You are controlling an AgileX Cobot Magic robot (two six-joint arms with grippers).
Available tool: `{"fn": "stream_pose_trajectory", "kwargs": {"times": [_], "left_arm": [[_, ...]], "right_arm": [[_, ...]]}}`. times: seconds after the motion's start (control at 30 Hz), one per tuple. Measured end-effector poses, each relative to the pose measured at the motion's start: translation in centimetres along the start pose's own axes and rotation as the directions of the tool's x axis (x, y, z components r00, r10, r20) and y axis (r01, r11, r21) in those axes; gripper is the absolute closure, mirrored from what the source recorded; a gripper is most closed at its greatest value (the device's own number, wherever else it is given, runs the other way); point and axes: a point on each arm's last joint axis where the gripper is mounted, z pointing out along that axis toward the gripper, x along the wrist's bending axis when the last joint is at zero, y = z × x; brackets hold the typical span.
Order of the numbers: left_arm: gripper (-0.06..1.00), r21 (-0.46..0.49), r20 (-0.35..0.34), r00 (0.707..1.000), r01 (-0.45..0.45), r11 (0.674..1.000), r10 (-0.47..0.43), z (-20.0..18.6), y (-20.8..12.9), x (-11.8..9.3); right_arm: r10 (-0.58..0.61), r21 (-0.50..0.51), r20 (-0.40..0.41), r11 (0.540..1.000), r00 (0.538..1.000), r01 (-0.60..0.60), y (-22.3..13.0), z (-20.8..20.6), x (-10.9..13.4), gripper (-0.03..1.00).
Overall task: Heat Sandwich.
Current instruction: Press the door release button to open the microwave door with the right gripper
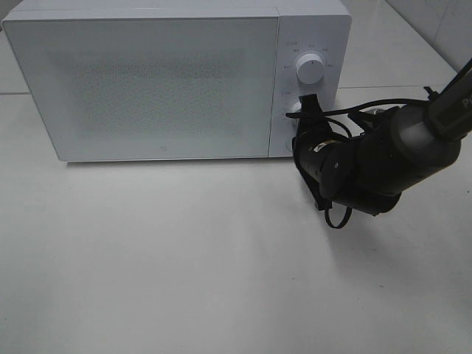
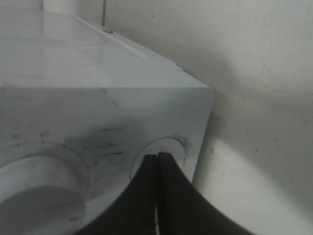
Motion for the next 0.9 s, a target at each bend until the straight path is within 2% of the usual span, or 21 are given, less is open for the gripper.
{"fn": "stream_pose_trajectory", "kwargs": {"times": [0.5,0.9], "left_arm": [[0.29,0.000,0.000,1.000,0.000,1.000,0.000,0.0,0.0,0.0],[0.29,0.000,0.000,1.000,0.000,1.000,0.000,0.0,0.0,0.0]], "right_arm": [[0.012,-0.028,-0.013,1.000,1.000,-0.013,-0.2,1.0,-0.1,0.95],[0.100,-0.028,0.009,0.995,0.995,-0.100,-0.9,2.2,0.0,0.95]]}}
